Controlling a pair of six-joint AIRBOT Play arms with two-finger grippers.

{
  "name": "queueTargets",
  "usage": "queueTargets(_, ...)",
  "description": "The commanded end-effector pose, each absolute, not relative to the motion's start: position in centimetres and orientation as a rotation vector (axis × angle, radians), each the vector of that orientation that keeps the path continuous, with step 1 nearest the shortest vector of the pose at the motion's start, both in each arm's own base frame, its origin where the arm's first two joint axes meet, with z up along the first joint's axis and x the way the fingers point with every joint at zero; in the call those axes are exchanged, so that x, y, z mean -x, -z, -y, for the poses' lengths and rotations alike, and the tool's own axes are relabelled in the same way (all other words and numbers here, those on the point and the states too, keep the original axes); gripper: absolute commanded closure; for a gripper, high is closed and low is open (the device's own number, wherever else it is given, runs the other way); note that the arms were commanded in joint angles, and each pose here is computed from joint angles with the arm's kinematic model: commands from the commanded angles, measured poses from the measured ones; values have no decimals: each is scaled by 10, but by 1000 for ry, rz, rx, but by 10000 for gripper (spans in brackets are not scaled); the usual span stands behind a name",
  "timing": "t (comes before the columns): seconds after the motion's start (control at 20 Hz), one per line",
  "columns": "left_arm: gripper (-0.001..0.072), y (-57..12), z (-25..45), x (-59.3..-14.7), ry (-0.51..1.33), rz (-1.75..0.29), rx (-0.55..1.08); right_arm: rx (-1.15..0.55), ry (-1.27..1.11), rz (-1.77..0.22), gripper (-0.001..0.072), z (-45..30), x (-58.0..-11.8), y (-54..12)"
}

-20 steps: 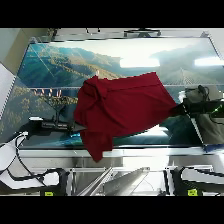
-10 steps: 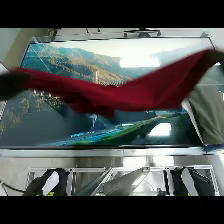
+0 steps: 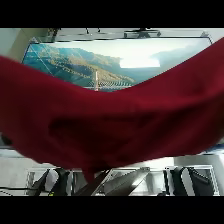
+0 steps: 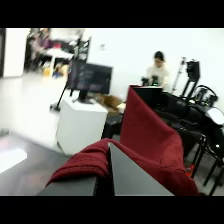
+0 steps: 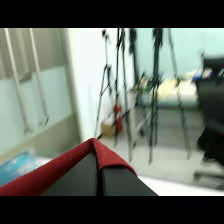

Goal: Fold the shirts.

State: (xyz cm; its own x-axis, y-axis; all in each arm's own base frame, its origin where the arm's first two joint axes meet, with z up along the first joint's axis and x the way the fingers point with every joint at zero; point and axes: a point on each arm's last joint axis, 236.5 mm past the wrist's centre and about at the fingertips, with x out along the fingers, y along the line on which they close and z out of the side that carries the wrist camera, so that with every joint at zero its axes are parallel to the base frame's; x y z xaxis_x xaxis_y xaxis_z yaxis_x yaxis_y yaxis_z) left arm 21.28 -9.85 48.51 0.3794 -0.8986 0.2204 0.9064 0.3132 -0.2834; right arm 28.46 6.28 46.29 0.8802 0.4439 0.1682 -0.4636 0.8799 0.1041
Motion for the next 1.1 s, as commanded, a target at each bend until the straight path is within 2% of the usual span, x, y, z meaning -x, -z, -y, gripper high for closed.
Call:
queueTargets(0.0, 673, -378, 87, -310, 1009, -326, 493, -257, -593, -148, 696, -64, -351, -378)
queueTargets(0.25, 673, -171, 95, -434, 807, -745, 563, -431, -550, -619, 696, -72, -454, -164)
queueTargets(0.4, 679, -59, 80, -487, 679, -905, 568, -536, -424, -780, 696, -51, -499, -49)
queueTargets(0.5, 680, -9, 73, -509, 668, -978, 591, -575, -362, -857, 696, -39, -518, 14)
queueTargets(0.65, 684, 23, 63, -548, 661, -975, 593, -590, -351, -889, 696, -31, -550, 53)
queueTargets(0.8, 688, 19, 50, -580, 641, -927, 548, -584, -351, -827, 696, -20, -589, 42)
queueTargets(0.9, 688, 20, 47, -582, 635, -956, 512, -567, -359, -843, 696, -20, -592, 38)
queueTargets(1.05, 689, 28, 40, -566, 636, -1068, 441, -501, -374, -977, 696, -21, -567, 58)
